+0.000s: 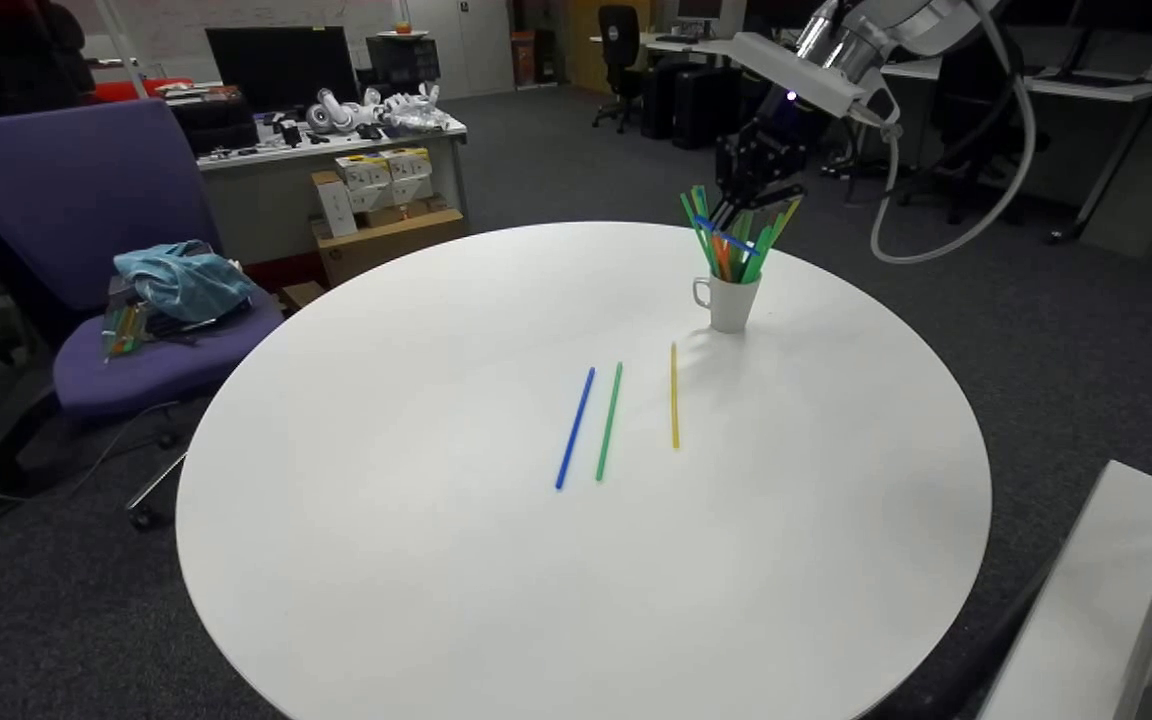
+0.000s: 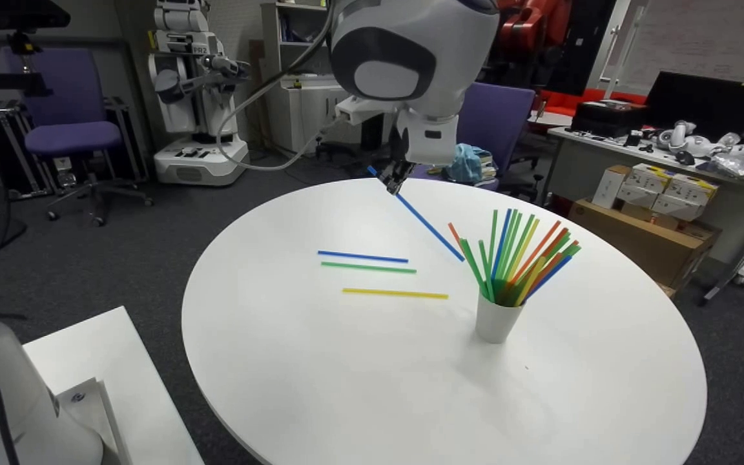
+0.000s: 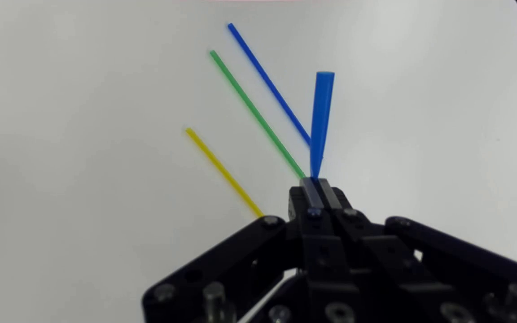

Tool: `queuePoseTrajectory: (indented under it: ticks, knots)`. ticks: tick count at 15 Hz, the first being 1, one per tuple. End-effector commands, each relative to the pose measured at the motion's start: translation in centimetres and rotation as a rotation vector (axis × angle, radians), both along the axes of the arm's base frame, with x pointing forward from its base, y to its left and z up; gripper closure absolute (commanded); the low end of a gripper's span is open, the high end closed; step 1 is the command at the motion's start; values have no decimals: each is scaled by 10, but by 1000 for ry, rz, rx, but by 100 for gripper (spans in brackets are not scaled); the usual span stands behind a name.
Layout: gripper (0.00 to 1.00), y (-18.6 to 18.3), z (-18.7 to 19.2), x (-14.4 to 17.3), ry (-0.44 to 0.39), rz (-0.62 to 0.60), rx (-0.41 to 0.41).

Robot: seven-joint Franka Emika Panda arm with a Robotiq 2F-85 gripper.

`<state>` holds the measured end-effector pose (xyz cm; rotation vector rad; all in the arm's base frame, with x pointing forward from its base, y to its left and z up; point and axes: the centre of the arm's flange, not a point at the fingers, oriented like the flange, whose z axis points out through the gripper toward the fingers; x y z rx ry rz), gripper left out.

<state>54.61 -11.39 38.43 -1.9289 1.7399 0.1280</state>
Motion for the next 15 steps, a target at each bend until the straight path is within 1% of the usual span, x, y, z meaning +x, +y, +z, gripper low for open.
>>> queuePoseTrajectory:
  ticks: [1, 5, 8, 10, 13, 15]
  knots:
    - [100, -20, 6, 16, 62, -130, 108]
    - [100, -44, 0, 25, 114, -259, 197]
    - [100, -57, 2, 35, 87, -345, 237]
    - [100, -65, 9, 39, 52, -395, 277]
    - [100, -83, 17, 33, -45, -450, 404]
    - [100, -94, 19, 28, -110, -482, 464]
